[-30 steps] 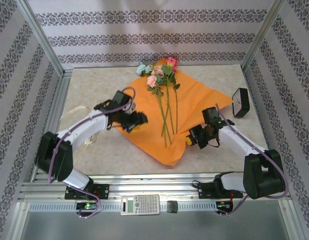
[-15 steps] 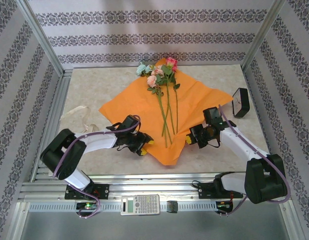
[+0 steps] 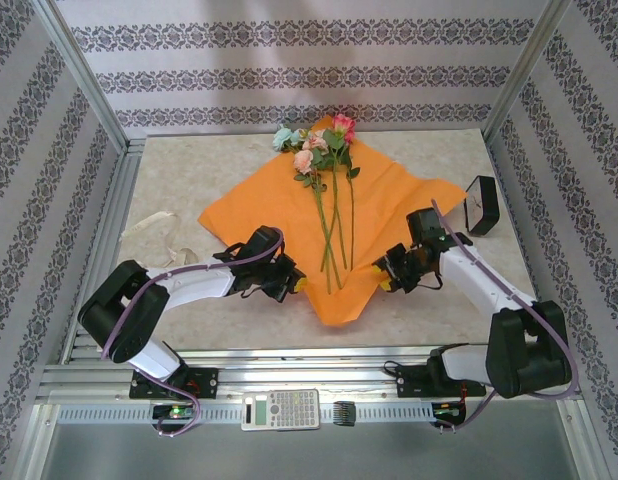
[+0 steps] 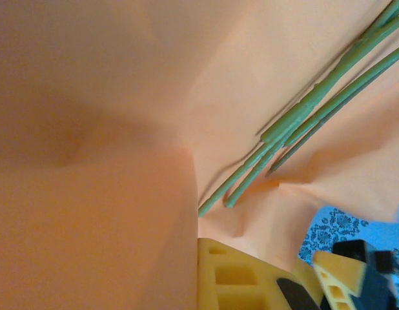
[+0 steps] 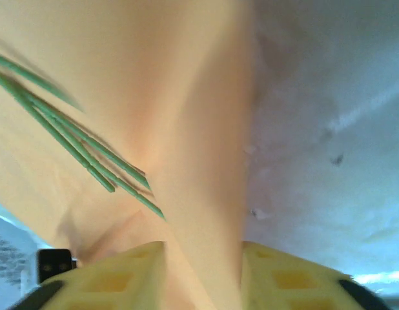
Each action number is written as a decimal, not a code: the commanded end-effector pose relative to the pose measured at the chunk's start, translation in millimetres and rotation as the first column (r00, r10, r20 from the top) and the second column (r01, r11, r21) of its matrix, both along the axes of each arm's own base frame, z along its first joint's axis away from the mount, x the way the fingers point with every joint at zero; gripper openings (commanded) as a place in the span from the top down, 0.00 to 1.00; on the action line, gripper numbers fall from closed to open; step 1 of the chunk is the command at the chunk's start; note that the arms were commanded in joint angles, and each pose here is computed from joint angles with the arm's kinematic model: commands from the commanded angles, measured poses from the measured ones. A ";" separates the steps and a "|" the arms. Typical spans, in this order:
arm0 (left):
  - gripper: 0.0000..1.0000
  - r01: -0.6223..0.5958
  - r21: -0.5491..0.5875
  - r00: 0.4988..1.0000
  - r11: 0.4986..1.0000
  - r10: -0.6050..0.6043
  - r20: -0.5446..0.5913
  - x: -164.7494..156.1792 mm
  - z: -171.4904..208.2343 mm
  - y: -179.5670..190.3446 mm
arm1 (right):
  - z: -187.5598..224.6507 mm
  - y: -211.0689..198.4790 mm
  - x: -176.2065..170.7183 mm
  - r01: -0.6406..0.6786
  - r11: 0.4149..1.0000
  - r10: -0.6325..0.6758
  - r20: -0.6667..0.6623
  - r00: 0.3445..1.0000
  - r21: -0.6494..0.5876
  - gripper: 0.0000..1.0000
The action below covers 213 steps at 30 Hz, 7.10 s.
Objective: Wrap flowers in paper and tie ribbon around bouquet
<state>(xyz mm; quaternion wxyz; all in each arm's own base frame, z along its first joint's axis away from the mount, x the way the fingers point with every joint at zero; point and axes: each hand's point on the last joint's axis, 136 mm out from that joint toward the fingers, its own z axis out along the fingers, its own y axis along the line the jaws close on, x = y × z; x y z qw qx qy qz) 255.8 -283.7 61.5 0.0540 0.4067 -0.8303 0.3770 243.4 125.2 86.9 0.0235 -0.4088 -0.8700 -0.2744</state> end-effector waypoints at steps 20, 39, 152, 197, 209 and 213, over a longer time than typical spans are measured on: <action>1.00 -0.251 -0.099 0.968 0.963 0.251 -0.017 42.6 7.4 30.1 | 60.5 95.1 -75.6 -0.491 -0.048 0.728 0.306 -0.613 -0.870 0.40; 1.00 -0.249 -0.118 0.968 0.961 0.249 -0.013 49.7 9.7 30.8 | -6.8 112.7 -42.6 -0.187 -0.323 0.767 -0.141 -0.626 -0.928 0.37; 1.00 -0.204 0.197 0.963 0.959 0.233 -0.138 7.5 -30.1 88.7 | 39.2 39.2 17.5 -0.537 0.540 0.840 0.374 0.393 -0.649 0.60; 1.00 -0.164 0.210 0.977 0.964 0.188 -0.100 23.6 -24.0 88.0 | 54.6 125.1 13.2 -0.590 0.289 0.827 0.507 -0.242 -0.754 0.75; 0.38 -0.064 0.285 0.997 0.957 0.052 0.048 1.9 22.6 109.8 | 27.7 82.0 47.0 -0.672 0.533 0.773 0.619 0.139 -0.514 1.00; 0.39 -0.024 0.222 0.997 0.975 0.007 0.077 -9.4 16.1 96.8 | 9.6 67.2 61.0 -0.679 0.600 0.750 0.594 0.291 -0.423 1.00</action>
